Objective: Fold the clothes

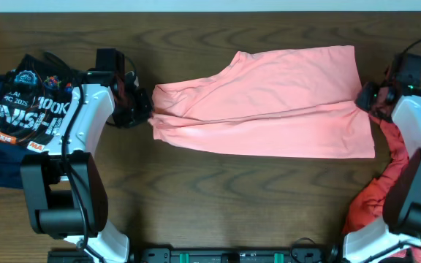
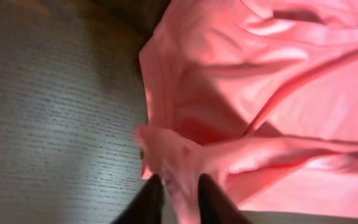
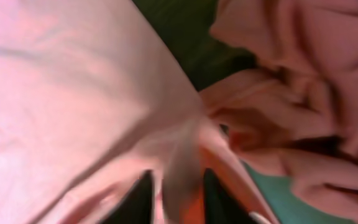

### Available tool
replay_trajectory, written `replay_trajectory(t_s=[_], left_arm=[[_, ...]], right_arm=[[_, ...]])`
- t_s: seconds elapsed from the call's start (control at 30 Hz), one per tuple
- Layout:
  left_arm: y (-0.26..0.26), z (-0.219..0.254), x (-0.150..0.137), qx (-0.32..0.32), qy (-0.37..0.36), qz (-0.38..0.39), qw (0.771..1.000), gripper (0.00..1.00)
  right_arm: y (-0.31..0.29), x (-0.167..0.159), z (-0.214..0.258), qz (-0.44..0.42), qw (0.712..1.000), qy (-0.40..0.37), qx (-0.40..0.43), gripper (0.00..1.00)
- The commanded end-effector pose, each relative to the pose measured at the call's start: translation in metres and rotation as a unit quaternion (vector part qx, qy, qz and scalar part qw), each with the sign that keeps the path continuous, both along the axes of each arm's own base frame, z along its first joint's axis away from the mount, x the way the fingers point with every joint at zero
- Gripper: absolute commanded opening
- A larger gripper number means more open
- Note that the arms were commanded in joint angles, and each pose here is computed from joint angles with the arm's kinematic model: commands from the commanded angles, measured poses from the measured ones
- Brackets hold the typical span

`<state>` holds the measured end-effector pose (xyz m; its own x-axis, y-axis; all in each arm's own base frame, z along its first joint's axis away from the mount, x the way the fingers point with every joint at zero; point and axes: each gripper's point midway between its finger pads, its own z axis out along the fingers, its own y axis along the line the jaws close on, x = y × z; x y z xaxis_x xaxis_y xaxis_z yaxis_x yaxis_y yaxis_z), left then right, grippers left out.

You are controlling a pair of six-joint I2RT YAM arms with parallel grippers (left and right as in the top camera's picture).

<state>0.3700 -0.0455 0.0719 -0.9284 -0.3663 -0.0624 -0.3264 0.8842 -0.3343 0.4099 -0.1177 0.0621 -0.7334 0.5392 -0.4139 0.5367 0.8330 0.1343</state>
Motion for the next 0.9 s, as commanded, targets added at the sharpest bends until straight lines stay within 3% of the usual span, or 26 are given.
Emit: replay_trajectory(t_s=[0.0,0.07,0.2,0.37,0.53,0.87], left_arm=[[0.003,0.003,0.0,0.006,-0.002,0.007,1.0,0.4],[0.003,0.002,-0.001,0.006,0.0,0.006,1.0,0.47],[0.003,0.001,-0.006,0.006,0.012,0.006,1.0,0.48],[-0.005,-0.001,-0.011,0.007,0.018,-0.01,1.0,0.48],[-0.02,-0.016,-0.014,0.007,0.008,-0.032,0.999,0.48],[-0.03,-0.051,-0.026,0.009,-0.003,-0.048,0.999,0.48]], right_arm=[[0.01,0.0,-0.012,0.019,1.0,0.011,0.016,0.43],[0.005,-0.003,-0.009,0.013,1.0,0.014,0.005,0.5],[-0.012,-0.018,0.007,-0.013,0.999,0.026,-0.032,0.52],[-0.013,-0.047,0.008,0.005,0.996,0.079,-0.041,0.41],[-0.006,-0.07,-0.027,0.023,0.991,0.131,-0.03,0.42],[0.002,-0.097,-0.071,0.023,0.987,0.156,-0.022,0.41]])
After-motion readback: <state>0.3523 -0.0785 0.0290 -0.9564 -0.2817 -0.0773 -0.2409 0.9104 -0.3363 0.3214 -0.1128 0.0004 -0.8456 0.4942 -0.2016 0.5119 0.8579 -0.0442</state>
